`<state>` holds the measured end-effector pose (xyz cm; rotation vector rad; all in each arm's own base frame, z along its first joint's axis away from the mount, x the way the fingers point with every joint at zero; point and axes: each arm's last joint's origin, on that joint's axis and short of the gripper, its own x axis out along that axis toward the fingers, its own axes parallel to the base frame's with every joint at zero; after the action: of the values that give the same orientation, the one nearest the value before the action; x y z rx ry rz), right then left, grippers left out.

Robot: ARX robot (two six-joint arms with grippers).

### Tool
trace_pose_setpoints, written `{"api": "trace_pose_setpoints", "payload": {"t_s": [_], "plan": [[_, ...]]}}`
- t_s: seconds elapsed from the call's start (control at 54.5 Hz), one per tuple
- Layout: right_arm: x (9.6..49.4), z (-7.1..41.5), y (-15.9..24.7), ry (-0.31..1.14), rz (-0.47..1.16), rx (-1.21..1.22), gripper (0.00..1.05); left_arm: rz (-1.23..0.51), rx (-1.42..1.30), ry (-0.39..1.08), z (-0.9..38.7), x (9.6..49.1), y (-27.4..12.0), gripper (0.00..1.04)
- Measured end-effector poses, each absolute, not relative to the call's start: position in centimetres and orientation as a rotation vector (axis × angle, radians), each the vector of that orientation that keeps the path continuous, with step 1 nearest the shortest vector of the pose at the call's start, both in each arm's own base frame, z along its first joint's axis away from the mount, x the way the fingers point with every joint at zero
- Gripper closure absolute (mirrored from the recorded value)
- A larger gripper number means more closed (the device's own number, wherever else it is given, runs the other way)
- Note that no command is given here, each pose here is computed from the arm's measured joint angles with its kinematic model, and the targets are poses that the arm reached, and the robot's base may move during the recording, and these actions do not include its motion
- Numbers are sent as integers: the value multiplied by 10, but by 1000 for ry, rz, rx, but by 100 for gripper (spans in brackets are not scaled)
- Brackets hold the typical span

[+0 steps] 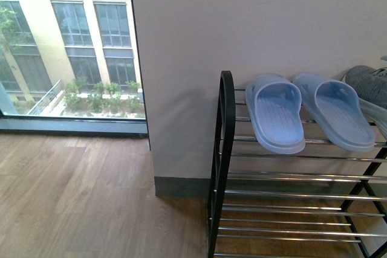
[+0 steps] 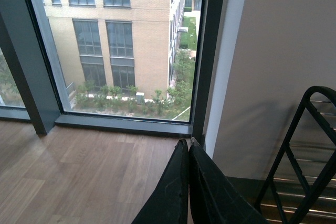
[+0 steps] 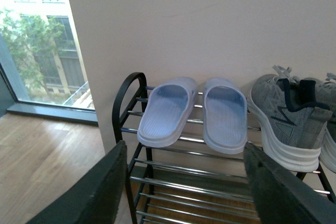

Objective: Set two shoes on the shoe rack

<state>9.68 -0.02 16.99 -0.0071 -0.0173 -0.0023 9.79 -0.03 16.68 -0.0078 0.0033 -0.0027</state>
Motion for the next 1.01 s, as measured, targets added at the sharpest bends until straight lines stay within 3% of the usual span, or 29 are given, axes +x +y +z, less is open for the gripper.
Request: {"api": "trace_pose_setpoints", "payload": {"t_s": [0.055, 0.147, 0.403, 0.513, 1.008], "plan": [[97, 170, 0, -17, -2, -7, 25, -3, -8, 3, 167, 98, 0, 101], [97, 170, 0, -17, -2, -7, 8, -3, -8, 3, 167, 98, 0, 82], [97, 170, 0, -17, -3, -7, 9, -3, -8, 3, 167, 98, 0, 37], [97, 170, 0, -17, 0, -7, 9, 2, -8, 3, 167, 98, 0, 9], [97, 170, 0, -16, -4, -6, 9, -3, -7, 2, 167, 98, 0, 9]]}}
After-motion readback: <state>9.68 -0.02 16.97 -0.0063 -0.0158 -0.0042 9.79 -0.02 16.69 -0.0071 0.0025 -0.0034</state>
